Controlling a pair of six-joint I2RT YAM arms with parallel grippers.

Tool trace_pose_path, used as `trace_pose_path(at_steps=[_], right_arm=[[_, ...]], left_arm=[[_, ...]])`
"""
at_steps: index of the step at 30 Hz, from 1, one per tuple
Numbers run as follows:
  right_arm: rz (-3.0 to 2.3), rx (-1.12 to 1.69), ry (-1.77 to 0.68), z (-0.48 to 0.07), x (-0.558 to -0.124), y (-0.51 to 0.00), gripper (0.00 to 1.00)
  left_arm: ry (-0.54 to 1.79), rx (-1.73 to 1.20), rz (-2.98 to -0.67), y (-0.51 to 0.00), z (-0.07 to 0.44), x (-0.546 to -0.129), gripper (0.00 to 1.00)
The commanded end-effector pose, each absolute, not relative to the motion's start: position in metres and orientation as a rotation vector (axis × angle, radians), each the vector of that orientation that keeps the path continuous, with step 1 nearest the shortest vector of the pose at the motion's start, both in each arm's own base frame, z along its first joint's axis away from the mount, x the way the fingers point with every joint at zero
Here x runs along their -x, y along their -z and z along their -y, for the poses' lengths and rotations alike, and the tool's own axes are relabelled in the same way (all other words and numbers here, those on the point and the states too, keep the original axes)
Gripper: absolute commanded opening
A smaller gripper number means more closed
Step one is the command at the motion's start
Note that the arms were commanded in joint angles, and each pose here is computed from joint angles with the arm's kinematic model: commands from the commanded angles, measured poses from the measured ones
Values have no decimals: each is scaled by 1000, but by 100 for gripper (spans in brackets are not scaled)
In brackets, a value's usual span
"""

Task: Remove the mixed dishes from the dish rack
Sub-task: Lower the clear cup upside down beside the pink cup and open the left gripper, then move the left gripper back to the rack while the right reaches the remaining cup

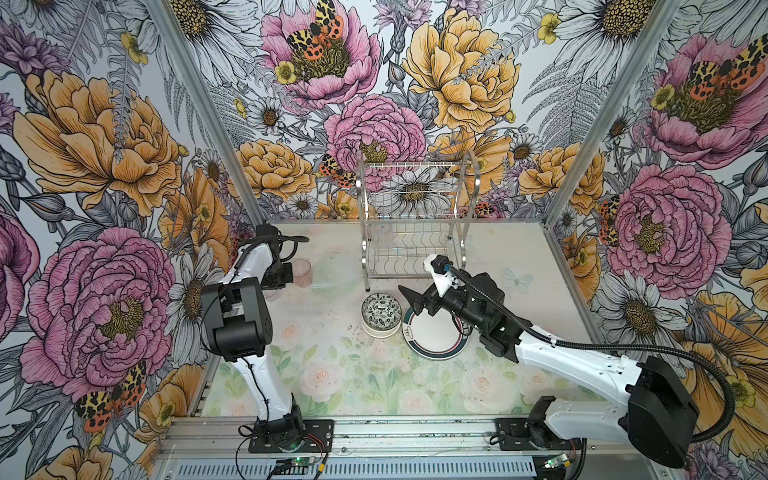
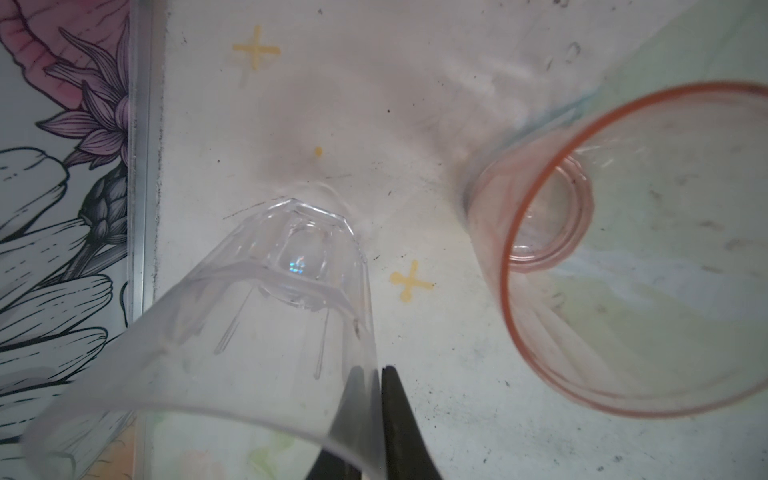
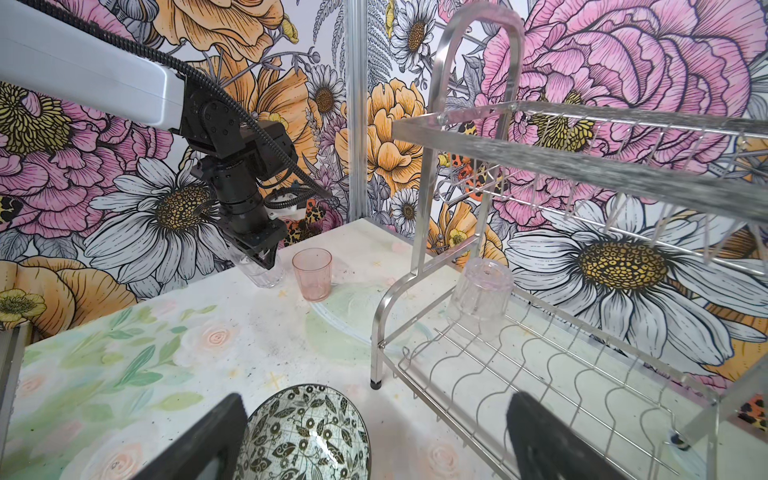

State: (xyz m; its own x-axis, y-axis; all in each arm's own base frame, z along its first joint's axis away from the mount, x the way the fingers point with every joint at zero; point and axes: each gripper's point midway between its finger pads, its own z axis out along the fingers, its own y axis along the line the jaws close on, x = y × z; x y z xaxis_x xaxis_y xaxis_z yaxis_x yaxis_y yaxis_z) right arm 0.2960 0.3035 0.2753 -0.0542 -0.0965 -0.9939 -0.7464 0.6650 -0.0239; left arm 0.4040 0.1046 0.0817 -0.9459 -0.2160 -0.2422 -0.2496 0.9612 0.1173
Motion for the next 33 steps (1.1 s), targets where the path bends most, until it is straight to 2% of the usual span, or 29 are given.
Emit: trace_pose_path(at_steps=[1, 3, 8, 14, 16, 21, 33], right_arm=[[-1535, 694, -618, -304, -295, -283, 100], [-1540, 688, -624, -303, -295, -281, 100], [-1536, 688, -620, -302, -294, -282, 100], [-1534, 695, -623, -304, -294, -282, 100], [-1531, 694, -628, -304, -294, -283, 100], [-1529, 694, -619, -304, -295, -283, 100], [-1524, 702, -619, -302, -292, -284, 100]], left_arm=[[-190, 330, -2835, -93, -106, -417, 15], [-200, 331, -2835, -93, -107, -417, 16], [-232, 338, -2819, -99, -112, -418, 27], [-209, 367, -2771, -116, -109, -419, 49], [-210, 368, -2755, -122, -106, -418, 59], [-210, 361, -2714, -130, -97, -410, 75], [-135, 342, -2481, -179, -72, -397, 88]])
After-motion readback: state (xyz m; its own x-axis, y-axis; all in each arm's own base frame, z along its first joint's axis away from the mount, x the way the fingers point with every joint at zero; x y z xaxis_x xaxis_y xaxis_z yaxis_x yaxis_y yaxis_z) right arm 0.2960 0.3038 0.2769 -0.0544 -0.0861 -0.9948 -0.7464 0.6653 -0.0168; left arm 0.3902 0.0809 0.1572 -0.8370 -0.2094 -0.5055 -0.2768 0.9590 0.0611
